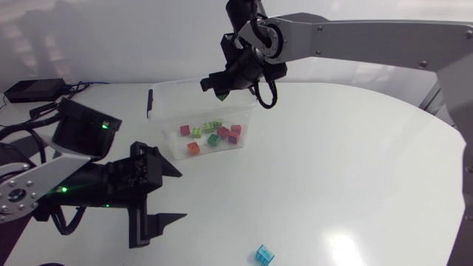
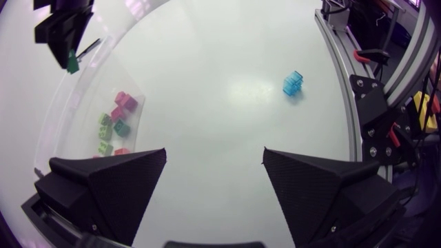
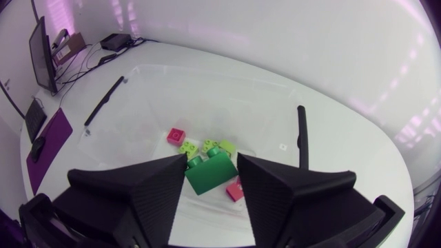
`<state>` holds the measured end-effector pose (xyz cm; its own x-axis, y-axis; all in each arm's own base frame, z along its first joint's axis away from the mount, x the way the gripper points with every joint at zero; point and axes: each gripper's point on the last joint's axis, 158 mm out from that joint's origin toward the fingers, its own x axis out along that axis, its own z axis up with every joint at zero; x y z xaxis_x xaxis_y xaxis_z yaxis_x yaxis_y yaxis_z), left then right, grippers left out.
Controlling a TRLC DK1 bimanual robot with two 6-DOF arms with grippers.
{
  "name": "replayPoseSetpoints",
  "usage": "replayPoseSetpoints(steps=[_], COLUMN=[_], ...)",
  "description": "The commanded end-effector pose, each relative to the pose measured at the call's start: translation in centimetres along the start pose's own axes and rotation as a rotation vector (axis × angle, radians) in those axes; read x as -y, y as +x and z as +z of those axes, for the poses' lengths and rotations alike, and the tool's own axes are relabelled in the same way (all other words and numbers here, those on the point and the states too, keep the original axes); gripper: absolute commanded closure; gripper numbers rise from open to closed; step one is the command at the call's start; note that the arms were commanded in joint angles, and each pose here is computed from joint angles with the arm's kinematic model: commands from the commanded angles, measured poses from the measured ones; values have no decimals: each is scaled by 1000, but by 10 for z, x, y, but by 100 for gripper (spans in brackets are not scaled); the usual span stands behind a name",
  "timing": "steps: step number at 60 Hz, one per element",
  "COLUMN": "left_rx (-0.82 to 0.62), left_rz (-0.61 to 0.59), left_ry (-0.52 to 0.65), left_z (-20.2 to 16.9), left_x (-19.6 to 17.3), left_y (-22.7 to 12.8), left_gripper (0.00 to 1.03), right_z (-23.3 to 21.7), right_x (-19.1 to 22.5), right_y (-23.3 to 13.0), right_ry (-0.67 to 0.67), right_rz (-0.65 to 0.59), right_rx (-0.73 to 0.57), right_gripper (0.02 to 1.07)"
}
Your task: Place the duplo bricks in the container
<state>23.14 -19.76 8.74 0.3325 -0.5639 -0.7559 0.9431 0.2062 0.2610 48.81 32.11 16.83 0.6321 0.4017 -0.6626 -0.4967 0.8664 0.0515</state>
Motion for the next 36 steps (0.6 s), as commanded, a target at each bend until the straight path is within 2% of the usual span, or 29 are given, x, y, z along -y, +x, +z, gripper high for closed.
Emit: replayPoseSetpoints(steps=[1,3,10,18,27,36], left_rx=[-27,-38,-37,-35,-29,-33], left_rz=[-86,-121,-148,-197,-242,-288], left_ry=[43,61,103,158,213,252], left_z=[-7,-6,-1,5,20,33], left_x=[24,33,43,58,71,84], left_y=[19,28,47,67,88,102], left_gripper=[6,6,6,6,6,7], right_z=[16,17,17,3,-53,-113], right_x=[12,13,20,40,58,75], right_y=[3,-2,-31,-84,-125,-141], right_ry=[39,40,48,66,70,73], right_rz=[-26,-36,-43,-59,-52,-57], right_rx=[36,40,59,86,63,15], right_gripper=[12,7,7,7,7,7])
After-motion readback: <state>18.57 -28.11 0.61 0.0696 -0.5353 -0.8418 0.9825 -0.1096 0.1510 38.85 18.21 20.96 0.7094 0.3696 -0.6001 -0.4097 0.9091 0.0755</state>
